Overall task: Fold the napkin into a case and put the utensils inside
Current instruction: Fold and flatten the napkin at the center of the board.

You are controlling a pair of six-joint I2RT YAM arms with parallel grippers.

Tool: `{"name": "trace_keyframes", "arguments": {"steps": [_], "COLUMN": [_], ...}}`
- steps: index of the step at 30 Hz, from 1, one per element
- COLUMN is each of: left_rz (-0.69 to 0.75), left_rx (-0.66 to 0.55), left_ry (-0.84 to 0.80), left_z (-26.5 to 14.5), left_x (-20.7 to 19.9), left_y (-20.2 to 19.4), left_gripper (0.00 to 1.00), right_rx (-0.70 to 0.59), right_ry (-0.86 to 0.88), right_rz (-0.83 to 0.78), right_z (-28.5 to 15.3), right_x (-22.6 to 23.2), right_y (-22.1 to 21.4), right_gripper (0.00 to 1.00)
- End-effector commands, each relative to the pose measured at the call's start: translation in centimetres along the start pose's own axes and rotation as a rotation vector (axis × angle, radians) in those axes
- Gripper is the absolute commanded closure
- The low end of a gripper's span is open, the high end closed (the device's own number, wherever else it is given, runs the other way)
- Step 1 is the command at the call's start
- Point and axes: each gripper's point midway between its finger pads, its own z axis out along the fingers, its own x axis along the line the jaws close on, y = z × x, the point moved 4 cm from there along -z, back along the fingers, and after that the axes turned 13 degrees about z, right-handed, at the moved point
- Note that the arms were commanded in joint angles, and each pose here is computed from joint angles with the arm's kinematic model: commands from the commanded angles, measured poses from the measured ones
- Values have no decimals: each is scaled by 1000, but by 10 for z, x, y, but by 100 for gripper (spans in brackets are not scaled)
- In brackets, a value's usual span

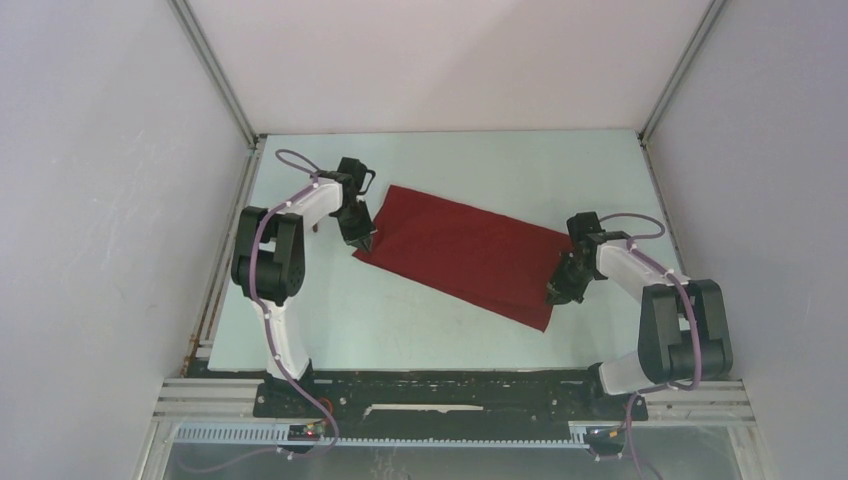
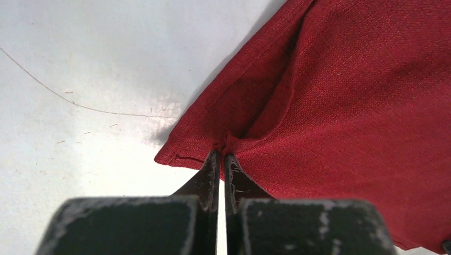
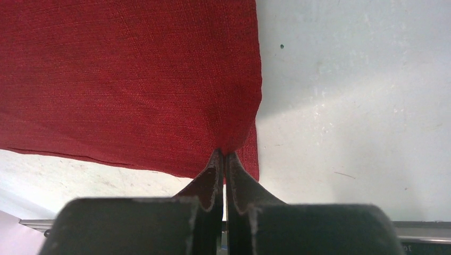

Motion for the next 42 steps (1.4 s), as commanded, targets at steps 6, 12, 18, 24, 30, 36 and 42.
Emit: {"name": "trace_keyframes", "arguments": {"steps": [6, 12, 18, 24, 30, 36, 42], "left_rz": [18, 21, 23, 24, 23, 22, 22], "left_rx": [-84, -82, -79, -67, -53, -48, -35], "left_ry": [66, 81, 88, 108, 116, 125, 124], "left_z": [-23, -22, -22, -18, -14, -13, -9], "left_x": [11, 14, 15, 19, 20, 21, 21], "left_y": [8, 7, 6, 2, 0, 0, -2], "left_gripper": [100, 100, 100, 100, 100, 100, 100], "right_rx": [-20, -45, -25, -15, -4, 3, 2], "right_ry": [14, 3, -6, -24, -39, -33, -29], "right_rz": [14, 8, 19, 26, 30, 33, 41], "right_z": [-6, -12, -4, 7, 15, 14, 9], "right_x": [6, 4, -2, -7, -8, -6, -6], "right_y": [-10, -16, -23, -27, -28, -31, -36], "right_gripper": [100, 100, 100, 100, 100, 100, 100]}}
